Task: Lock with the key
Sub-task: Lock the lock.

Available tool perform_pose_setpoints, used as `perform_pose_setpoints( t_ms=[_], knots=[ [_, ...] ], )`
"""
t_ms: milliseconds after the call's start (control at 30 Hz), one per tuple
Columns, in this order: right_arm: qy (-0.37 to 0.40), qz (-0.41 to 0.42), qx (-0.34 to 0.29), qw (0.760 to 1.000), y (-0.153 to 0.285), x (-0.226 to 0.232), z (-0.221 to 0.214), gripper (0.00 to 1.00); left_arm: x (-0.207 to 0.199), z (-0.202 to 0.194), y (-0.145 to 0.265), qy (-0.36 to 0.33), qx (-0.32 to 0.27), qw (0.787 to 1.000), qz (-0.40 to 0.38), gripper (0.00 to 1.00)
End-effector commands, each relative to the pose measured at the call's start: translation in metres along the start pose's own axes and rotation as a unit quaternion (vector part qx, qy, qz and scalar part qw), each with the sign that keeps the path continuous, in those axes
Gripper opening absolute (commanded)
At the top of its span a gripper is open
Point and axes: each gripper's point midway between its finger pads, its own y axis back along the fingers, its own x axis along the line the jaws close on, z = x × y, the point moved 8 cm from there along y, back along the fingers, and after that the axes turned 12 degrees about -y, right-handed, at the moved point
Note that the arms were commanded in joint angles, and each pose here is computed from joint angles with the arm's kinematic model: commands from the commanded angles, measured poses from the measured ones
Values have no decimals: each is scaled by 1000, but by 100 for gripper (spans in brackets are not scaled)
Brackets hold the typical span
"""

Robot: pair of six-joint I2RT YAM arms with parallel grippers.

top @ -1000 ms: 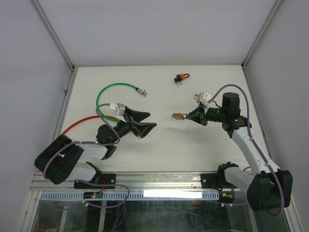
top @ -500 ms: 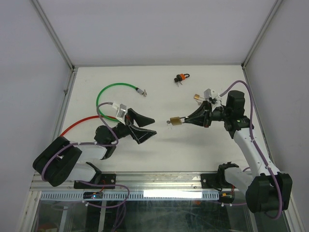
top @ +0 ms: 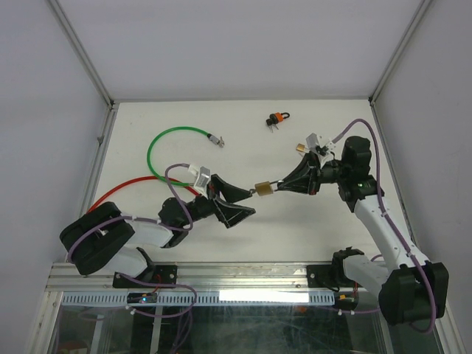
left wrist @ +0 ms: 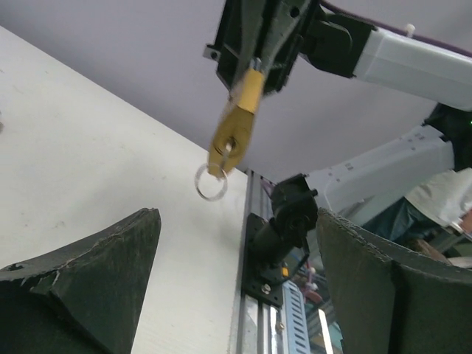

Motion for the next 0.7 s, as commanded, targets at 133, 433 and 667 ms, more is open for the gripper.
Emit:
perform_pose_setpoints(
  t_ms=[133, 433, 667],
  knots=[
    [18, 31, 7, 999, -9, 5, 5, 0, 6, 37, -27, -55, -129, 990, 29, 75],
    [6, 27, 10, 1000, -13, -1, -2, 0, 2, 37, -41, -42, -123, 991, -4, 60],
    [1, 22, 10, 1000, -14, -4, -4, 0, 1, 35, -43, -47, -117, 992, -19, 52]
  ],
)
